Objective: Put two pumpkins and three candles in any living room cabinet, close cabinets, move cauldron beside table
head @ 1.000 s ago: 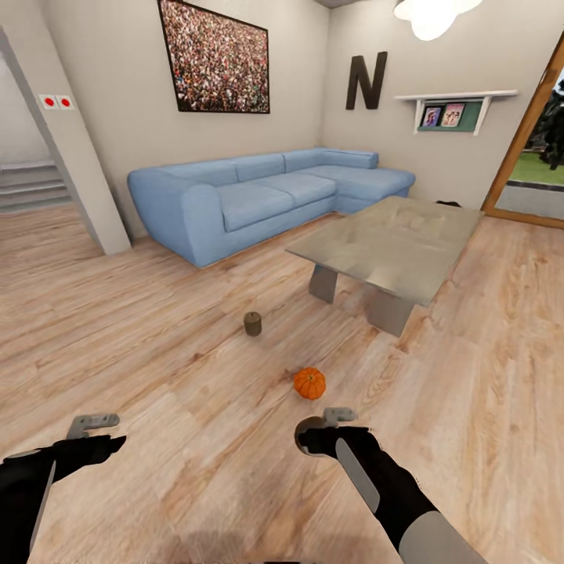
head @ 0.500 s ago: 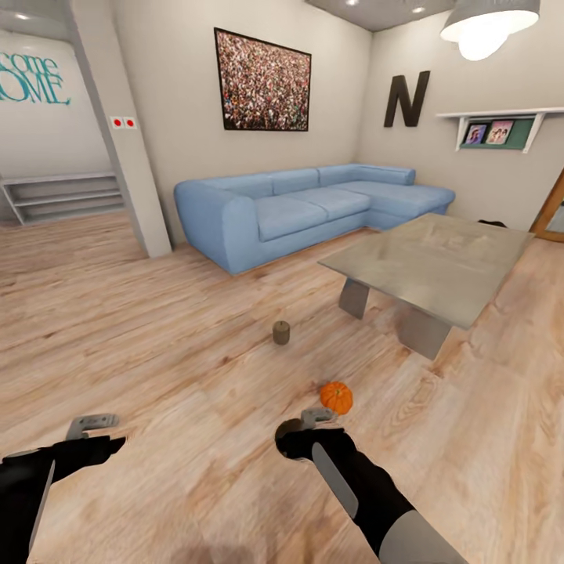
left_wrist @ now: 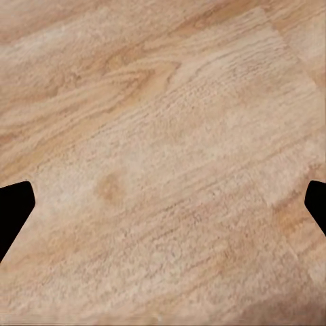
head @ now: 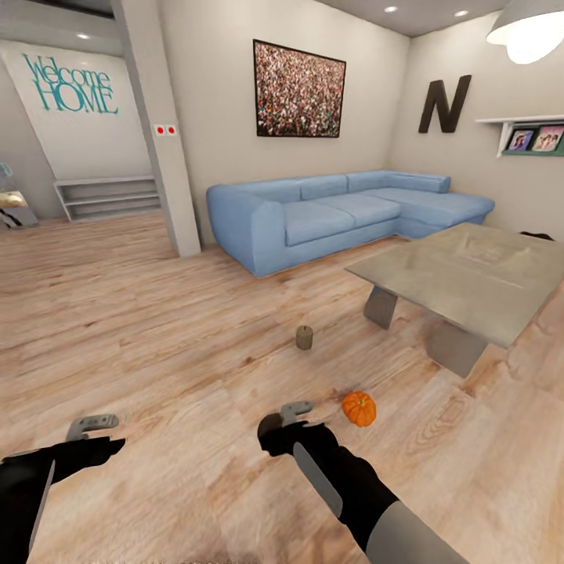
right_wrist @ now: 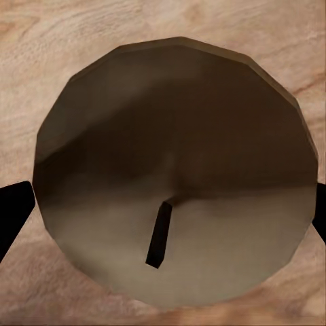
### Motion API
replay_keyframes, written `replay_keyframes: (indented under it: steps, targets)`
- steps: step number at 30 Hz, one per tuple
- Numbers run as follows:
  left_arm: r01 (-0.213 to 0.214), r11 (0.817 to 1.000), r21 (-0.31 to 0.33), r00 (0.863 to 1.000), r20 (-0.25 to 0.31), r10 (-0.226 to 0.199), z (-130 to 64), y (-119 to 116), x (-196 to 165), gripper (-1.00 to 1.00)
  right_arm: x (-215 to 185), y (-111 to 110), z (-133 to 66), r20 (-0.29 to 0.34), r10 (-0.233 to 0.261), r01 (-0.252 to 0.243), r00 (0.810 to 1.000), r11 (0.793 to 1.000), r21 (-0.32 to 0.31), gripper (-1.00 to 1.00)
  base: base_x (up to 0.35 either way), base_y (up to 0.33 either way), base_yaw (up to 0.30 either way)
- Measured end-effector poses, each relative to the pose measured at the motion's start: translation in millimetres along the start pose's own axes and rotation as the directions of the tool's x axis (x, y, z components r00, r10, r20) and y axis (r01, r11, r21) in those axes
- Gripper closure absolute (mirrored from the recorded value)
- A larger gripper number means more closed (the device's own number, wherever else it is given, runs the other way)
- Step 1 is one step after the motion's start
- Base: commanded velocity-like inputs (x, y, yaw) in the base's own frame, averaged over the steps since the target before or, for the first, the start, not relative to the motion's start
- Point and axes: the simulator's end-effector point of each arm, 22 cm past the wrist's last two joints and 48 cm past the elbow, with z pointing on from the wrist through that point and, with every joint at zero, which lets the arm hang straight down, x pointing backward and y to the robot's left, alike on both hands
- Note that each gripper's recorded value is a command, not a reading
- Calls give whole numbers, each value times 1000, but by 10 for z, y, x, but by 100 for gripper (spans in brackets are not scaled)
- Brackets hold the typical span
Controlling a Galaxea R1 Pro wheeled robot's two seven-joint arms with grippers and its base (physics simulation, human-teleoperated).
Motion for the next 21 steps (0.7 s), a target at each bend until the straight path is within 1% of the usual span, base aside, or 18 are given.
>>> replay_keyframes:
  steps: [5,8,10,12,18,21]
  targets:
    - [3,1000,-1,1000,-10,-3,16,5,32,-100,24,34,16,-4,-7,7,1000,1000,-4,100,193,142,220]
    - [6,1000,-1,1000,-20,-6,30,7,64,-100,47,62,27,-7,-15,15,1000,1000,-8,100,243,188,148]
    - [6,1000,-2,1000,-25,-6,36,11,78,-100,74,126,33,-9,-34,34,999,999,-17,100,251,196,66]
    - [6,1000,-3,1000,-26,-6,39,13,84,-100,80,155,34,-7,-44,43,999,999,-21,100,253,199,31]
    - [3,1000,-5,1000,-30,-4,45,18,96,-100,78,199,32,-3,-50,50,999,998,-32,100,255,204,15]
    - [3,1000,-6,999,-32,-4,48,22,104,-100,77,202,32,-3,-51,51,999,998,-32,100,237,243,163]
